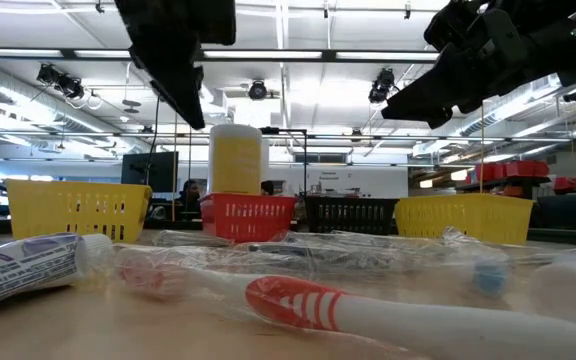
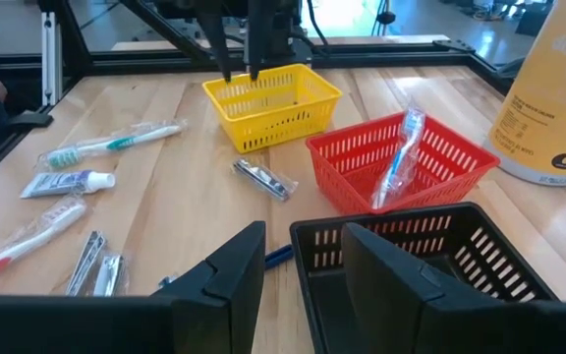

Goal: Pick & Place Travel size toiletries
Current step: Put the silver nail cutter into the black bin

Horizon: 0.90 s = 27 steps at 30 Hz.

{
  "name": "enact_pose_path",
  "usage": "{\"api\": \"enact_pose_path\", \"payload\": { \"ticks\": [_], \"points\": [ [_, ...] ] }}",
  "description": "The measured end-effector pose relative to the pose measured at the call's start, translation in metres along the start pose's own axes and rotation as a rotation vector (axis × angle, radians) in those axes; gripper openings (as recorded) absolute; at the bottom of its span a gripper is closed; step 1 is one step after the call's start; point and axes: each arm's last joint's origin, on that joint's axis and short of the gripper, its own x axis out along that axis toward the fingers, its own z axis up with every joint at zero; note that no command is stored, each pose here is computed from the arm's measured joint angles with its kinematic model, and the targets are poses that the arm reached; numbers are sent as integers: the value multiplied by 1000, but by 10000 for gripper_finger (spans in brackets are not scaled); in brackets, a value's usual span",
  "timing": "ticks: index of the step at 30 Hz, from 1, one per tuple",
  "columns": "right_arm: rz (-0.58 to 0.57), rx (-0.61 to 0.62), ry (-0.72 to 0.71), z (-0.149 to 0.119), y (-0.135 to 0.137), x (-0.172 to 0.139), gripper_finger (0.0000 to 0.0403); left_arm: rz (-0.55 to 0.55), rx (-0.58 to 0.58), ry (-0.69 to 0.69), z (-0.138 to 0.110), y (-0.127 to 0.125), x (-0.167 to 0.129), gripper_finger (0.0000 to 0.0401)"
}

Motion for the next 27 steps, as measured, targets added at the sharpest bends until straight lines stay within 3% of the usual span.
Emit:
{"api": "enact_pose_path", "payload": {
  "ticks": [3,11,20,27],
  "points": [
    [0,0,0,0,0,0,147,13,-80,21,-5,2,5,128],
    [0,0,0,0,0,0,147,9,-146,8,-6,0,23,170],
    [0,-1,3,0,0,0,147,93,-190,87,-11,-3,66,160],
    [0,0,0,0,0,0,146,120,-251,106,-14,-2,71,153]
  ]
}}
